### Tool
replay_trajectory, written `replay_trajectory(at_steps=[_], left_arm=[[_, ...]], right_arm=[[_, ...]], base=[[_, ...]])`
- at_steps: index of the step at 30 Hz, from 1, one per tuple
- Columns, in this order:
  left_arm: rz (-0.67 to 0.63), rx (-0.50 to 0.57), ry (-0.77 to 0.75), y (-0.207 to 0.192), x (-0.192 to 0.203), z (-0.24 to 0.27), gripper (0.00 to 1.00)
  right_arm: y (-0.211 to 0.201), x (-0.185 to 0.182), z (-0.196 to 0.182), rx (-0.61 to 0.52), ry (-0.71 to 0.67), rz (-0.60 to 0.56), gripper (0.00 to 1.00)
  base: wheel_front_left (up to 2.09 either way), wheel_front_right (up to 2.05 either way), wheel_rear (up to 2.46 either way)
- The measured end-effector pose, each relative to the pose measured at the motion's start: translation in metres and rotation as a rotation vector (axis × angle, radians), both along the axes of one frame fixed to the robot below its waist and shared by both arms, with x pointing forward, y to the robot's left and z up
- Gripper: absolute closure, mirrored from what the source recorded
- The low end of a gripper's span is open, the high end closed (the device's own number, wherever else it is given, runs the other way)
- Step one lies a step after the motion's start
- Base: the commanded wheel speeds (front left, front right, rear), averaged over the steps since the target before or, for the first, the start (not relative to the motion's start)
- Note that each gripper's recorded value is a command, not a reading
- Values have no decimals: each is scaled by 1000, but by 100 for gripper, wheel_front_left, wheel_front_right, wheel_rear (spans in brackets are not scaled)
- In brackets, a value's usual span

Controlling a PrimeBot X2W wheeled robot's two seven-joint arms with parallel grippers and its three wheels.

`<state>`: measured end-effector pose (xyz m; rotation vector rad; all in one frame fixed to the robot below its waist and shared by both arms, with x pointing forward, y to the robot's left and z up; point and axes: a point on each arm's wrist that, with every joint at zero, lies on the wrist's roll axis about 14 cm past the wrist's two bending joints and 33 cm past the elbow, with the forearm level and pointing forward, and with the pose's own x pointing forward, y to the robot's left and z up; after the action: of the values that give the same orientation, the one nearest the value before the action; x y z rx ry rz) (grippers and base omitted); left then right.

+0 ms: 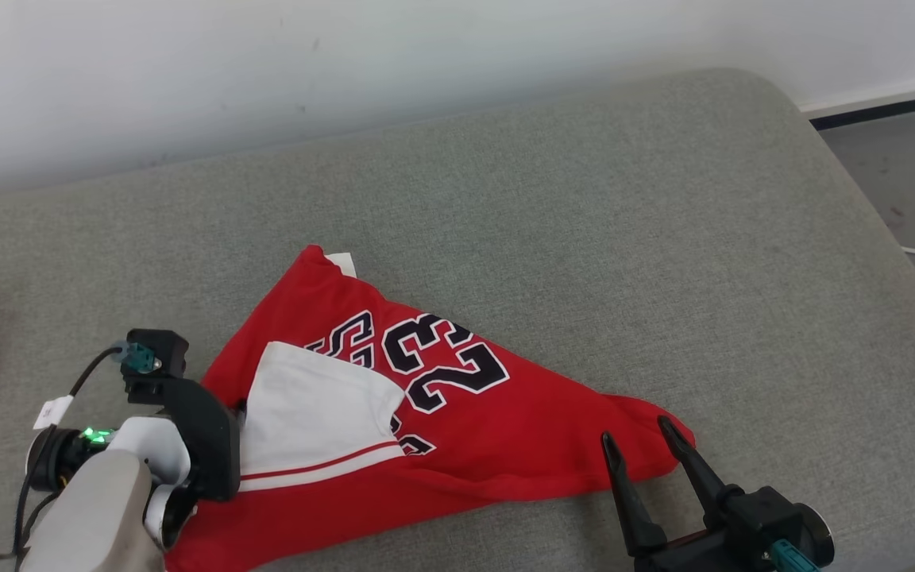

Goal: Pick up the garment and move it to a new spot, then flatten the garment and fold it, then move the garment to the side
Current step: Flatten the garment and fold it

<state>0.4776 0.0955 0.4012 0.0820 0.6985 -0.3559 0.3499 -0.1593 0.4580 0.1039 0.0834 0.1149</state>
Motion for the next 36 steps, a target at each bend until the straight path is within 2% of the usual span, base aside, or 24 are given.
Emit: replay_trajectory(at_steps=[1, 5, 15, 24, 25, 26, 27, 36], left_arm=[[-3, 1, 6, -1, 1, -1, 100], [-15, -12, -41, -8, 13, 3, 100], [-23, -30, -379, -33, 85, 66, 100], [2, -40, -446, -43, 121, 84, 100], [11, -41, -435, -44, 122, 80, 92], [12, -38, -416, -44, 122, 75, 25], [10, -35, -403, -44, 121, 69, 0], [-62, 1, -339, -52, 95, 48, 0]], right_arm=[[0, 0, -1, 0, 2, 1, 0], [-2, 4, -1, -5, 4, 6, 0], [-17, 3, -7, -38, 27, -17, 0], [-28, -1, -14, -50, 56, -41, 0], [-28, -1, -16, -50, 63, -42, 0], [-28, -1, -18, -50, 69, -41, 0], [-27, 0, -20, -49, 74, -39, 0], [-7, 10, -24, -21, 76, 17, 0]], base=[[0, 0, 0], [0, 0, 0], [0, 0, 0], [0, 0, 0], [0, 0, 0], [0, 0, 0], [0, 0, 0], [0, 0, 0]])
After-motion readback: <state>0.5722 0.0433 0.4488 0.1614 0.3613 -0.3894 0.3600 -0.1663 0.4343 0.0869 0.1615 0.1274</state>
